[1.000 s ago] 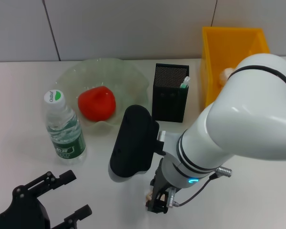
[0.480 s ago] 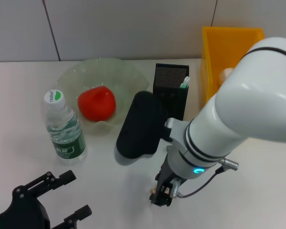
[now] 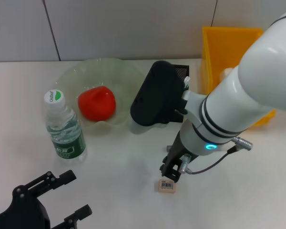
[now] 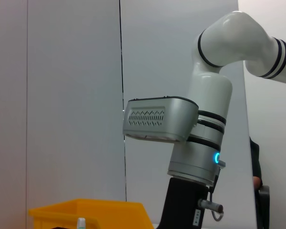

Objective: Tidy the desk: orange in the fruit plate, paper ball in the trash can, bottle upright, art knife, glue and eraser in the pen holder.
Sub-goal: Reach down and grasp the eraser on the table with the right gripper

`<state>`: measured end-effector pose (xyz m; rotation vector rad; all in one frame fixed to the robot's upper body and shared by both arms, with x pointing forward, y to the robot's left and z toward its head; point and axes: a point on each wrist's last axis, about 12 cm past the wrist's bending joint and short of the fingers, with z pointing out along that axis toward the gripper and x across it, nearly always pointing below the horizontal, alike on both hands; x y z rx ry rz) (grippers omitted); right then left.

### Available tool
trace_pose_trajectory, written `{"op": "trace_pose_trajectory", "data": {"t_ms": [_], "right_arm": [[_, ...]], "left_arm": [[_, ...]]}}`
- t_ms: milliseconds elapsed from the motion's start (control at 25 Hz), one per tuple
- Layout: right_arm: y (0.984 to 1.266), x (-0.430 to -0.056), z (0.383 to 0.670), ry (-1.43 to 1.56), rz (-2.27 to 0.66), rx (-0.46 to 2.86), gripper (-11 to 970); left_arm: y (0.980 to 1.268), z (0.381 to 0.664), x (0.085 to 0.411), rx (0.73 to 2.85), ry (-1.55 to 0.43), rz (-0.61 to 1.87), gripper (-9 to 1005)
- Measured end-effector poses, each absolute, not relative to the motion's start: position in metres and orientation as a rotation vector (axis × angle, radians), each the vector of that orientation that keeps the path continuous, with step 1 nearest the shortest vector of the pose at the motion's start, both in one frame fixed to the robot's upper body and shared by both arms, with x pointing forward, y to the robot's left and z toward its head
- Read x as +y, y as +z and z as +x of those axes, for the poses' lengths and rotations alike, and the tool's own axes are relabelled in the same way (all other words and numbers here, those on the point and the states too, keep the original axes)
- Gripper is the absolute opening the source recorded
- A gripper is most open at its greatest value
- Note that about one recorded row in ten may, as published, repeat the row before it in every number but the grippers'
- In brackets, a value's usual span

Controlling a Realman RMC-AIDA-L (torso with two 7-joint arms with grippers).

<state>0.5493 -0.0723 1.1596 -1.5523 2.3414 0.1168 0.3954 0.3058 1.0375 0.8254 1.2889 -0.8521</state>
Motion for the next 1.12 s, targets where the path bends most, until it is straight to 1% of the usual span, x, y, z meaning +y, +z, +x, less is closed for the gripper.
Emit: {"op": "trace_pose_trajectory", "data": {"t_ms": [200, 280, 480, 680, 1120], "right_arm": [[1.154, -0.072, 0.543, 0.080, -1.651, 2.329, 228], [1.153, -0.072, 0.542, 0.071, -1.667, 2.323, 28], [1.154, -0.071, 0.543, 0.065, -1.693, 2.302, 193], [1.149, -0.072, 0.546, 0.064, -1.691, 2.308, 196], [1.145, -0.064, 0.542, 0.113, -1.717, 2.280, 284]], "left_arm": [[1.038, 0.396, 0.306, 1.288, -0.853, 0.828, 670], [1.038, 0.396, 0.305, 1.287, -0.853, 0.829, 670], [1.038, 0.397, 0.305, 1.285, -0.854, 0.830, 670], [1.038, 0.397, 0.304, 1.284, -0.855, 0.829, 670], [1.038, 0.397, 0.304, 1.284, -0.855, 0.828, 670]]}}
